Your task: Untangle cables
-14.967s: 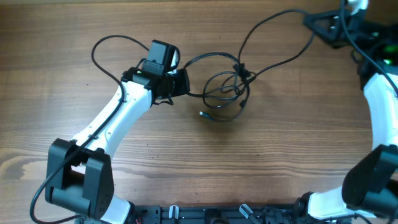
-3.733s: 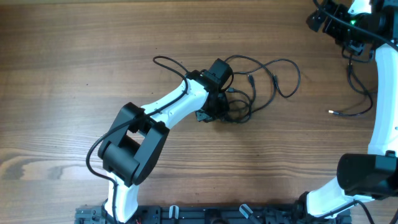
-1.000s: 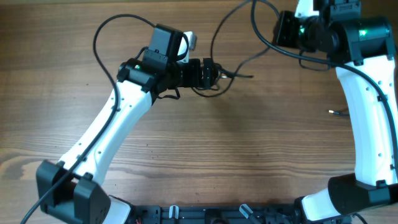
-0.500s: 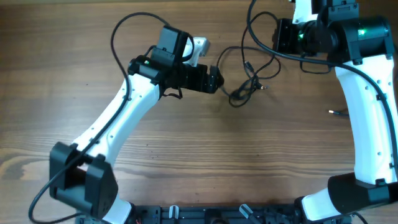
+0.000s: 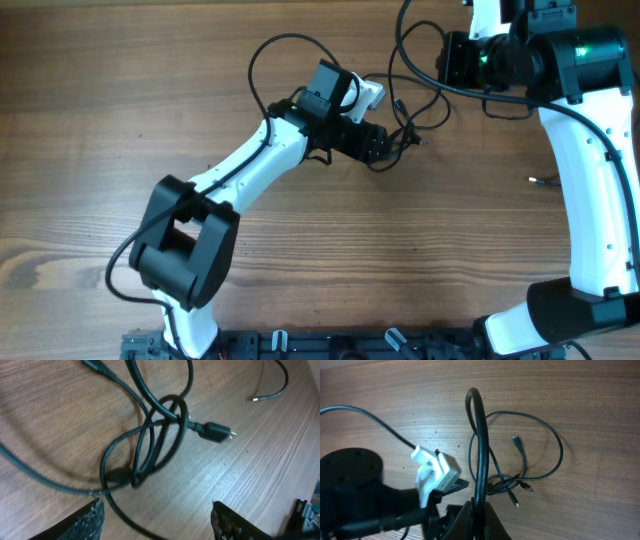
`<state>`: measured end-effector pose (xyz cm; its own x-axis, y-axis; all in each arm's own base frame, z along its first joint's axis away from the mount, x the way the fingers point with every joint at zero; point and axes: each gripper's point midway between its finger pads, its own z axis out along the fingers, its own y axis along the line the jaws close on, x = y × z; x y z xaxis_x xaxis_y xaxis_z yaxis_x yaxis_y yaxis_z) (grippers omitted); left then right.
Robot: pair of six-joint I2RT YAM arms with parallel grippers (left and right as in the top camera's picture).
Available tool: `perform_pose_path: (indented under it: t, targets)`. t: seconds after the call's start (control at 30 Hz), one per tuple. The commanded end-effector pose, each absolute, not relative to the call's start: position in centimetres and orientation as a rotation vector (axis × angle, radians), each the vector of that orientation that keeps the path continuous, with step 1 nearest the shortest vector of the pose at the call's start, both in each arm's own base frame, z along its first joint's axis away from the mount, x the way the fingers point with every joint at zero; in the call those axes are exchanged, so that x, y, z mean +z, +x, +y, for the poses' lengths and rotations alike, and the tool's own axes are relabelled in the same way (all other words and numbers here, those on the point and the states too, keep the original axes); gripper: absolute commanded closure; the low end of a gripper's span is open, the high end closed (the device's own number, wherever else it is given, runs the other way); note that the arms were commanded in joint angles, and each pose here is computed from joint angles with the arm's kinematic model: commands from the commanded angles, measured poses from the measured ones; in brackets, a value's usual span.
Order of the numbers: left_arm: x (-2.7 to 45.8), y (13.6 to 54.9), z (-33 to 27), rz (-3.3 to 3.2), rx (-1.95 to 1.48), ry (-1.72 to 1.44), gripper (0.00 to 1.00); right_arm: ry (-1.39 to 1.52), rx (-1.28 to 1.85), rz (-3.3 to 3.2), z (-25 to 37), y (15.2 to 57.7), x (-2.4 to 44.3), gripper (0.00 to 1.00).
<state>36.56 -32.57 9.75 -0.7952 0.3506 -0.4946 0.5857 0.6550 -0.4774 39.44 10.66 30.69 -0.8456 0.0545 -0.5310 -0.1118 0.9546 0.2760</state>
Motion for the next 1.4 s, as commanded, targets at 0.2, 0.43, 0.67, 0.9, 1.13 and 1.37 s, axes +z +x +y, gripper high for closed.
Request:
perform_pose_path:
  t: [0.2,0.43,0.67,0.9,1.13,1.37]
  targets:
    - [6.0,38.4,-34.7,2.502,-0.961,0.679,0.35,-0.064,0.418,2.548,10.9,39.7,30.5,0.96]
    - [4.3,37.9,-36.2,2.504,-0.957,0.697,0.58,-0.063,0.419,2.547,10.9,39.7,30.6,0.96]
    - [2.9,38.5,-34.7,2.619,-0.871,0.512,0.96,0.033,0.47,2.369,11.0,43.2,33.5,0.96]
    - [4.1,36.1,-34.6,2.676,-1.097,0.551,0.96,0.395,0.364,2.144,6.1,48.1,36.1,0.96]
    - [3.6,36.5,-29.7,2.782,-1.04,0.482,0.96,0.721,0.201,2.004,-4.1,49.3,36.3,0.96]
    - [1.6,38.1,-24.0,2.902,-0.792,0.302,0.96,0.777,0.277,1.993,-10.8,48.3,36.3,0.96]
